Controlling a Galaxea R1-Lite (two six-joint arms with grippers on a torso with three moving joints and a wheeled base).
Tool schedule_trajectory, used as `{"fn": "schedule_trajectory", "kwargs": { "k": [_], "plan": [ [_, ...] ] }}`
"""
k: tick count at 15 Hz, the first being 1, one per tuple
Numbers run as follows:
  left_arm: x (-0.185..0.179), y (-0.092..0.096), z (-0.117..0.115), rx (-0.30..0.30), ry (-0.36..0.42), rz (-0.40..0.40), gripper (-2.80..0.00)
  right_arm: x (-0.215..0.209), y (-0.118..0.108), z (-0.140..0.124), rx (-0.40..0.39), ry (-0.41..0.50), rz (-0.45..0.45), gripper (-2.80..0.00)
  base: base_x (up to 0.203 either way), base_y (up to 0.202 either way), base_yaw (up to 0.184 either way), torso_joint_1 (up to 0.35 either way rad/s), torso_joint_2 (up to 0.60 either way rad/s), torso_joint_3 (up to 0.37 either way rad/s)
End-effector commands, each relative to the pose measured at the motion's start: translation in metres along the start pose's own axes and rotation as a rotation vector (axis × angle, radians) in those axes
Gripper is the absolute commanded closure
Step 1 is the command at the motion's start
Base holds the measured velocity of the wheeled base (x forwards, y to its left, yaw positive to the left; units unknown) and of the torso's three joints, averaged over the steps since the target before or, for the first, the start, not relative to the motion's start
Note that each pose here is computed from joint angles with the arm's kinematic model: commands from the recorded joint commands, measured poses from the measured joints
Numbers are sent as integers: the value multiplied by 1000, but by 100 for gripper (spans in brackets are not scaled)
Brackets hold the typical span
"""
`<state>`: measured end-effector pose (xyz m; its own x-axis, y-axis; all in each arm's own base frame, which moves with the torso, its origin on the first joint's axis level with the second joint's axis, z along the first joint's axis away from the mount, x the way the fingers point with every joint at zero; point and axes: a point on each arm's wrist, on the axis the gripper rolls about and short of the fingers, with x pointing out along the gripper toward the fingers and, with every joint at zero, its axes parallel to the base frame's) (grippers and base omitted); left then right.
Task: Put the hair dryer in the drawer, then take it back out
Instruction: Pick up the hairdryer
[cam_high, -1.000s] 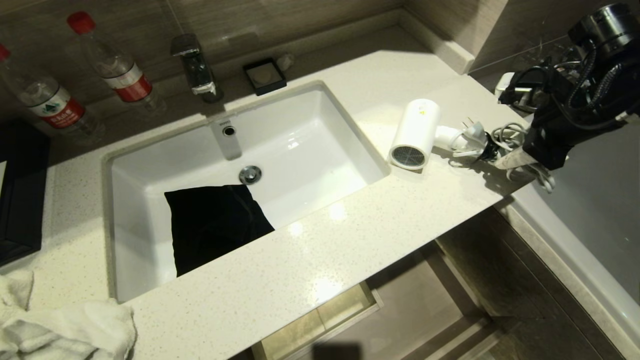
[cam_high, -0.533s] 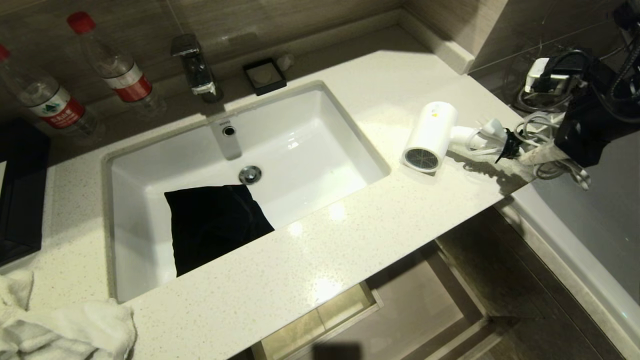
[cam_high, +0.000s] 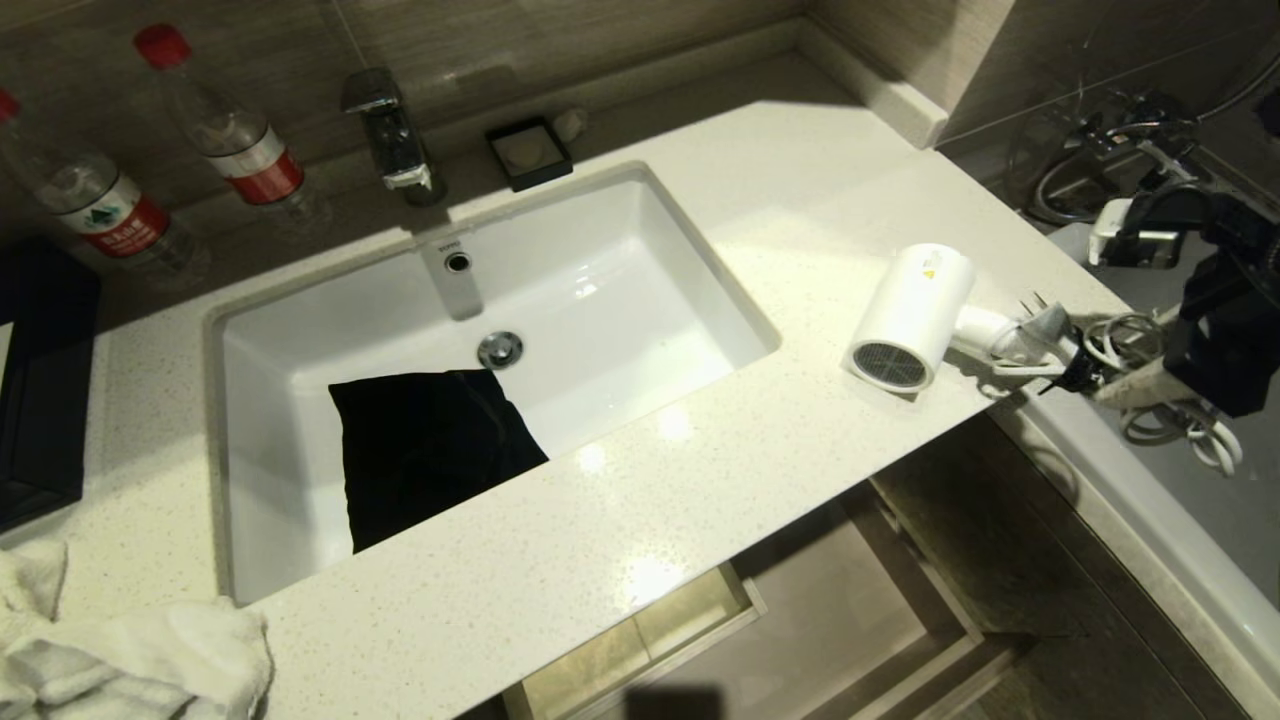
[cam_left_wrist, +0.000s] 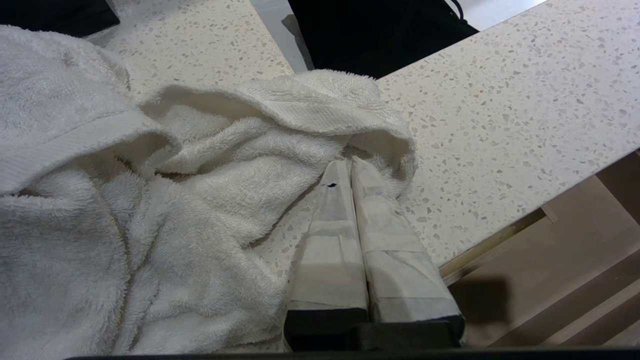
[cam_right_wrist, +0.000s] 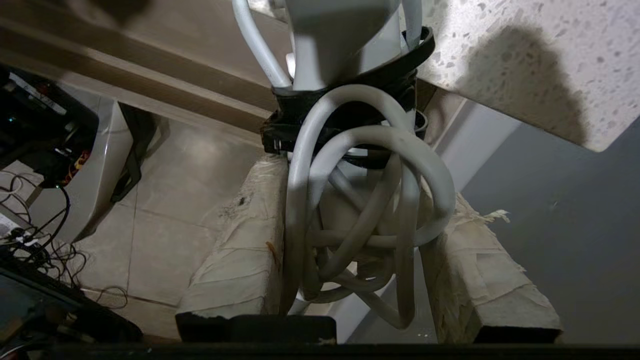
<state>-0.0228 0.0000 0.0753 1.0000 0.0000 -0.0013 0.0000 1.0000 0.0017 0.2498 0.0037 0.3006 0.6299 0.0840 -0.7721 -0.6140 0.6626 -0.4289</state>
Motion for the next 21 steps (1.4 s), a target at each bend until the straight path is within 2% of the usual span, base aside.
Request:
{"fn": "schedule_trajectory", "kwargs": {
  "k": [1,8,16,17,21],
  "plan": [
    [0,0,0,0,2,0,0,15,-3,0,1,30,31,0,0,0,0,0,0,0],
    [0,0,0,0,0,0,0,33,-21,14,-5,-34,-40,0,0,0,0,0,0,0],
    [0,0,0,0,0,0,0,41,-21,14,-8,-31,-21,0,0,0,0,0,0,0],
    [0,0,0,0,0,0,0,41,-21,14,-11,-28,-23,-280,0,0,0,0,0,0],
    [0,0,0,0,0,0,0,36,-22,15,-14,-48,-43,-280,0,0,0,0,0,0]
  ]
}}
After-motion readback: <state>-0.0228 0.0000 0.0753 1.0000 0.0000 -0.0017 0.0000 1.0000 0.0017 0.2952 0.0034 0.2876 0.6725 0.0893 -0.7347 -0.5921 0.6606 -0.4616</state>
